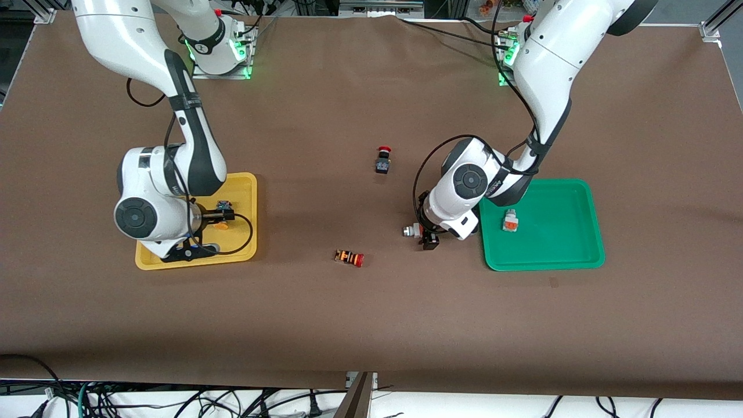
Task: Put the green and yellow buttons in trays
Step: 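Lower and release the yellow button in the tray while the left gripper lifts, then return the right gripper to rest while the left gripper carries the white button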
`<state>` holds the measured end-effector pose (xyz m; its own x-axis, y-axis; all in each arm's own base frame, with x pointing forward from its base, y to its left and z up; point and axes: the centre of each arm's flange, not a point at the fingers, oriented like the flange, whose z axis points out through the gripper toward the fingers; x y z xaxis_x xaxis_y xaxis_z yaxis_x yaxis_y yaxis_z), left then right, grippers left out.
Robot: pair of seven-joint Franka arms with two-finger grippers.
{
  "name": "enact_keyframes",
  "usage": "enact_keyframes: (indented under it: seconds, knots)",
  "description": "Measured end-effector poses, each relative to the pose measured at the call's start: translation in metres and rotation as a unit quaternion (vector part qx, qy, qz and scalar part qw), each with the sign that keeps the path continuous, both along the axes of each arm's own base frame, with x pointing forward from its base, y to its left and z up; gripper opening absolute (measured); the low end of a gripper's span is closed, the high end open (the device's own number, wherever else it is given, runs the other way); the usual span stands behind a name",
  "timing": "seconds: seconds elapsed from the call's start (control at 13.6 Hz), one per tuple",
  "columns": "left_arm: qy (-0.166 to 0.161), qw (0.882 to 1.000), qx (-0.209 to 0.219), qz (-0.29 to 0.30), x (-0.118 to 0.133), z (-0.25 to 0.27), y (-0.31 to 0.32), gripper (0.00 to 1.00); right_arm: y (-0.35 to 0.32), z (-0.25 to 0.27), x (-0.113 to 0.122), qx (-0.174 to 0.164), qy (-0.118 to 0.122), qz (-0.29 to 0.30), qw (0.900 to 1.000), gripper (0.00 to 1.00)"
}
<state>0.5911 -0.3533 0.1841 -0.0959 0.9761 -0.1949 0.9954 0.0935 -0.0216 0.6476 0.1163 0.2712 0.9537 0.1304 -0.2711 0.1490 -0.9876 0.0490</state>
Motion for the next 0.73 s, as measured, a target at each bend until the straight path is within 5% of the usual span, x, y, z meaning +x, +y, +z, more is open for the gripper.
enact_keyframes:
  seconds: [0.29, 0.73]
  knots:
    - [-0.002, 1.0, -0.001, 0.001, 0.001, 0.0, 0.0, 0.44, -0.011, 0.015, 0.004, 0.021, 0.0, -0.01, 1.0, 1.0]
    - [-0.001, 1.0, 0.015, -0.006, 0.014, 0.025, 0.016, 0.41, -0.061, 0.122, -0.001, 0.055, -0.034, -0.032, 0.997, 1.0]
